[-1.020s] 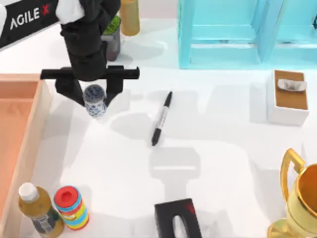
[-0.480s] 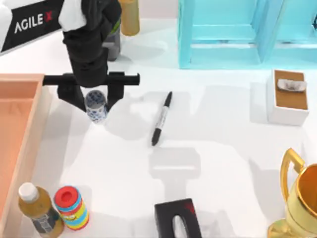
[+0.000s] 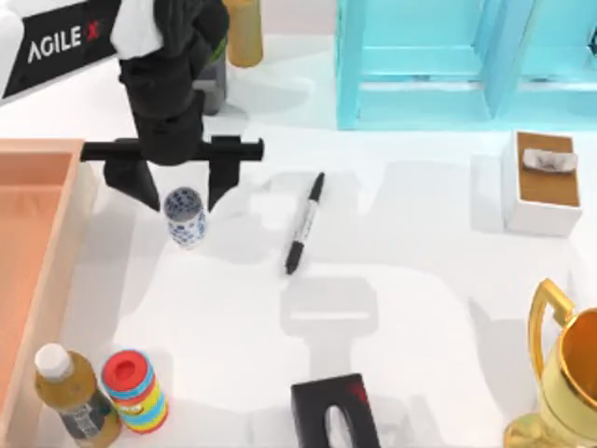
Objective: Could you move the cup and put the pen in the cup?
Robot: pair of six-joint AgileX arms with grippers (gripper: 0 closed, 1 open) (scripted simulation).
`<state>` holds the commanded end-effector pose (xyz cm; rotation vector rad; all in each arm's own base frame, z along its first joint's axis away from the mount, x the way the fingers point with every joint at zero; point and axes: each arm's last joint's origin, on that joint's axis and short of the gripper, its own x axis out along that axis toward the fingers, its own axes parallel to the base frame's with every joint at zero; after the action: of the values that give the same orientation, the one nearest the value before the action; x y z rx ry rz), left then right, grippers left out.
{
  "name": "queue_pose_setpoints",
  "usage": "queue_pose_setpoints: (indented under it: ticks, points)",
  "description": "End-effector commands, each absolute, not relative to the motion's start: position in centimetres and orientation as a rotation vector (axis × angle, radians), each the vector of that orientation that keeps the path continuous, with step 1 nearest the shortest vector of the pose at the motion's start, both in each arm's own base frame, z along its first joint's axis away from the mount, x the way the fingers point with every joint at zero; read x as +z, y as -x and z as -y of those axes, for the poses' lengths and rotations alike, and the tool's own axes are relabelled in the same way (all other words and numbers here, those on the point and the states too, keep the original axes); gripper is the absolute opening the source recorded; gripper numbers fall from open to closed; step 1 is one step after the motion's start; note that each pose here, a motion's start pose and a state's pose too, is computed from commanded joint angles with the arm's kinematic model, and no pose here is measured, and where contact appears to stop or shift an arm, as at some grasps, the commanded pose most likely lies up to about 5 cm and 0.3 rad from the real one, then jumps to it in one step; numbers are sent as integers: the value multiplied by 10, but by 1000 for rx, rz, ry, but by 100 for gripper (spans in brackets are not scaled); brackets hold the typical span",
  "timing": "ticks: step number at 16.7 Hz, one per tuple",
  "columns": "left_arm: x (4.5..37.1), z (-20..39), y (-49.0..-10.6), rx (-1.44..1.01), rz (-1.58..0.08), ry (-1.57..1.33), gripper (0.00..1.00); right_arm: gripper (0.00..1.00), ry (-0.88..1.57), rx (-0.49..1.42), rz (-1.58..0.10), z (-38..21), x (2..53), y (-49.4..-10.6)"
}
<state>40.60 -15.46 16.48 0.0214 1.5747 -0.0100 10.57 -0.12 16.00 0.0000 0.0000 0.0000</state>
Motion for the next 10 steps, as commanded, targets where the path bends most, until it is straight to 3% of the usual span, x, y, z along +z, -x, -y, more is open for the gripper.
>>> queue_pose_setpoints:
  ticks: [2, 3, 10]
  points:
    - [165, 155, -406, -10, -1575, -21, 98, 100, 0, 0, 0, 1, 160, -106]
    - [165, 155, -406, -10, -1575, -21, 100, 100, 0, 0, 0, 1, 160, -106]
    - [165, 155, -406, -10, -1575, -21, 100, 100, 0, 0, 0, 1, 160, -106]
